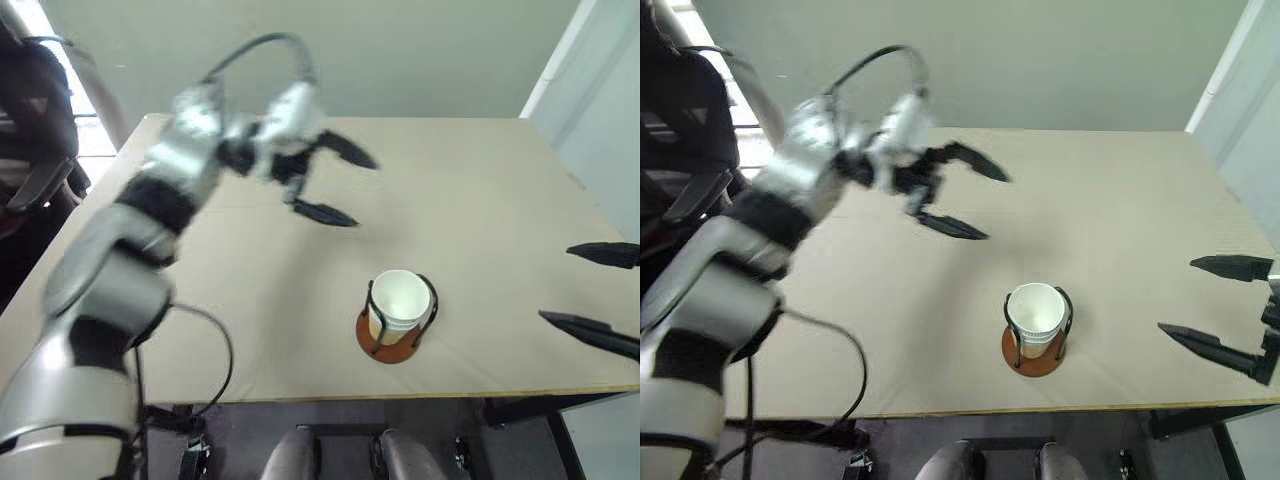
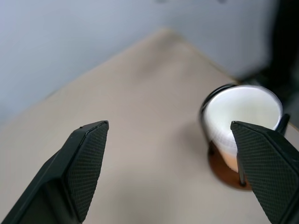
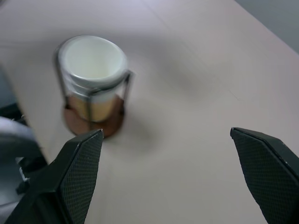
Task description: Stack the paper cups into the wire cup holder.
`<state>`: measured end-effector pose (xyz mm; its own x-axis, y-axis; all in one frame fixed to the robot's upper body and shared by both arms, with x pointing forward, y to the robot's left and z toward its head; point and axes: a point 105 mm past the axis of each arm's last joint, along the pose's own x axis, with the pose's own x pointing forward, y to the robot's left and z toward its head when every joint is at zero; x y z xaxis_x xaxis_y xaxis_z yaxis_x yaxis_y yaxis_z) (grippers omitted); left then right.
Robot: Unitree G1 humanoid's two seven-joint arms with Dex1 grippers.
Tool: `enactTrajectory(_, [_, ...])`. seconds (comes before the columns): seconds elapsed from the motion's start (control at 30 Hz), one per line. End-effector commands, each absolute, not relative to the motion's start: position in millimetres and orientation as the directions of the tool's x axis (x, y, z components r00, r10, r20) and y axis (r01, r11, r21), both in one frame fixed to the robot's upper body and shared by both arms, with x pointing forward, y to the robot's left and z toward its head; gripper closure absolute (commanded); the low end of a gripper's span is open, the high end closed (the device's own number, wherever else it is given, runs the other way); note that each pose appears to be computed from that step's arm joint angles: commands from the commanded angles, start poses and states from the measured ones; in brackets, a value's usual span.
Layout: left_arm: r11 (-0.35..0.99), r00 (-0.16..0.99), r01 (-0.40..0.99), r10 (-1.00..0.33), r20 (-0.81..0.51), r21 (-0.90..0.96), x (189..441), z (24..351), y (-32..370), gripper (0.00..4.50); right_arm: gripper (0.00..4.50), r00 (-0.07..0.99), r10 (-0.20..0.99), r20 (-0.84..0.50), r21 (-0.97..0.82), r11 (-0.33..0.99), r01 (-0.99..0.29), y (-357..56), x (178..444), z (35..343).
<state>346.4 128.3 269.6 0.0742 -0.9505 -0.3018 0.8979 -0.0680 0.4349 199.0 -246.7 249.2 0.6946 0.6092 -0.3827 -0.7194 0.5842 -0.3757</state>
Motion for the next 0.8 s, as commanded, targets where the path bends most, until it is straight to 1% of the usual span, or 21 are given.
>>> enactTrajectory(0.03, [0.107,0.23,0.937,-0.905,-0.358,0.332,322,250,176,0.02,0.0,0.68,0.612,-0.403,-0.403,0.549,-0.732,-260,208,250])
enactTrajectory(0.13, [0.203,0.296,0.945,-0.864,-0.406,0.256,294,242,202,0.02,0.0,0.657,0.622,-0.426,-0.427,0.502,-0.752,-270,217,259])
enactTrajectory(0.23, [0.299,0.379,0.923,-0.811,-0.445,0.241,270,245,229,0.02,0.0,0.591,0.68,-0.434,-0.469,0.39,-0.793,-259,227,280])
enactTrajectory(0.3, [0.337,0.416,0.908,-0.788,-0.455,0.247,259,246,237,0.02,0.0,0.559,0.692,-0.457,-0.475,0.341,-0.811,-257,233,284])
enactTrajectory(0.4, [0.383,0.459,0.888,-0.768,-0.447,0.256,249,246,240,0.02,0.0,0.53,0.706,-0.469,-0.476,0.303,-0.825,-256,241,285])
enactTrajectory(0.53, [0.446,0.522,0.853,-0.741,-0.422,0.273,232,248,245,0.02,0.0,0.487,0.735,-0.472,-0.496,0.235,-0.836,-245,252,291])
enactTrajectory(0.67, [0.474,0.55,0.835,-0.721,-0.421,0.279,225,247,246,0.02,0.0,0.459,0.753,-0.471,-0.492,0.207,-0.846,-241,261,292])
enactTrajectory(0.8, [0.5,0.58,0.815,-0.702,-0.413,0.294,227,248,249,0.02,0.0,0.433,0.776,-0.459,-0.481,0.193,-0.855,-234,272,289])
